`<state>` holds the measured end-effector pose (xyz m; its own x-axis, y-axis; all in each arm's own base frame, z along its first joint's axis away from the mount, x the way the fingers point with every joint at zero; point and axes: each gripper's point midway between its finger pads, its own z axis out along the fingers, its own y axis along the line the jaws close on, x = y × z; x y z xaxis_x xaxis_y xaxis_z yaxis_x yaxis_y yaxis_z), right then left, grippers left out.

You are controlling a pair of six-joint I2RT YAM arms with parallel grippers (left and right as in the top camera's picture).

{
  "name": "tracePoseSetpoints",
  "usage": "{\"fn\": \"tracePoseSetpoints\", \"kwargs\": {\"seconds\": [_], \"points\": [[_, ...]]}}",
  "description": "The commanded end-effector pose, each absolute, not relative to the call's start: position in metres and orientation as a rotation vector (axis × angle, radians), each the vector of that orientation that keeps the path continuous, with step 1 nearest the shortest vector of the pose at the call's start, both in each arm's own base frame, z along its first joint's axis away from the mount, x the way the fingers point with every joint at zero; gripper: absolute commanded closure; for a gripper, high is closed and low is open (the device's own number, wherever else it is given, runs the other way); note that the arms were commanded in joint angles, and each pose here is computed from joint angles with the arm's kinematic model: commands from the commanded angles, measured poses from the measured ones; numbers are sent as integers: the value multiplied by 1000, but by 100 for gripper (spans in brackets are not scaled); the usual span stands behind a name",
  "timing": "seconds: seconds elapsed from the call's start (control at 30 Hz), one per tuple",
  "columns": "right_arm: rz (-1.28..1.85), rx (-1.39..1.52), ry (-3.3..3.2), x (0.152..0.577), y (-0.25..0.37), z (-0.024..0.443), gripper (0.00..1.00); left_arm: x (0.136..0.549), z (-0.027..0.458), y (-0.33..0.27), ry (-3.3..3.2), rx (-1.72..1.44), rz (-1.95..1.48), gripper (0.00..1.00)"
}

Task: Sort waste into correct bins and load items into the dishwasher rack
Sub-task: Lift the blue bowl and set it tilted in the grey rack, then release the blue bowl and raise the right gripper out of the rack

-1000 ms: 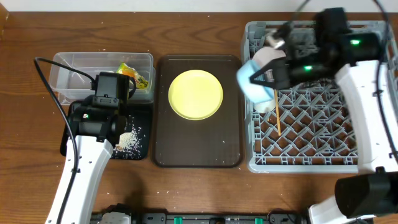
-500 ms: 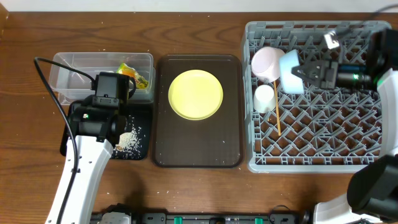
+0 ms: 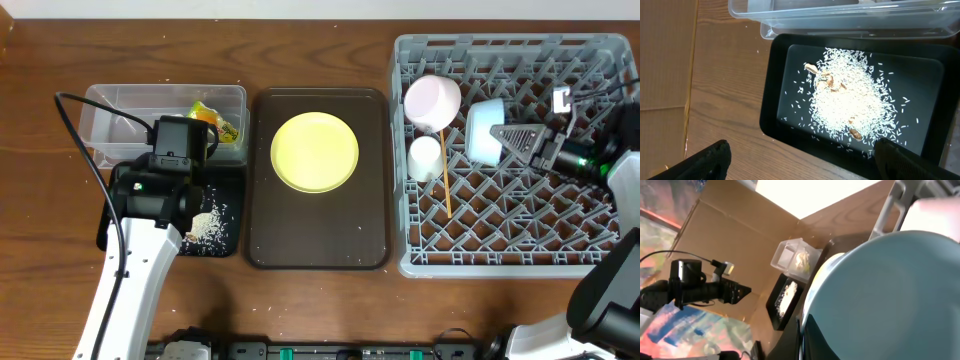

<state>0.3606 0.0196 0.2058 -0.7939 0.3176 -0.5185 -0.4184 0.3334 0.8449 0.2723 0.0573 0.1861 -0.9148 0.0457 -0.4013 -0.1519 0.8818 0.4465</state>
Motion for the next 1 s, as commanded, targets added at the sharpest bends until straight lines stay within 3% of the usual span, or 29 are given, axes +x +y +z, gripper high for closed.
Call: {"fn": "tracePoseSetpoints", "kwargs": {"seconds": [0.0, 0.37, 0.77, 0.97], "points": [[1587, -47, 1931, 358, 20, 209, 99, 273, 190, 60, 2636, -81, 691, 6], [1606, -17, 1942, 353, 22, 197, 99, 273, 190, 60, 2636, -81, 691, 6], [1511, -212, 1814, 397, 9, 235, 99, 273, 190, 60, 2636, -81, 691, 6], [1490, -252, 1811, 402, 16, 230, 99, 273, 190, 60, 2635, -81, 691, 6]]}}
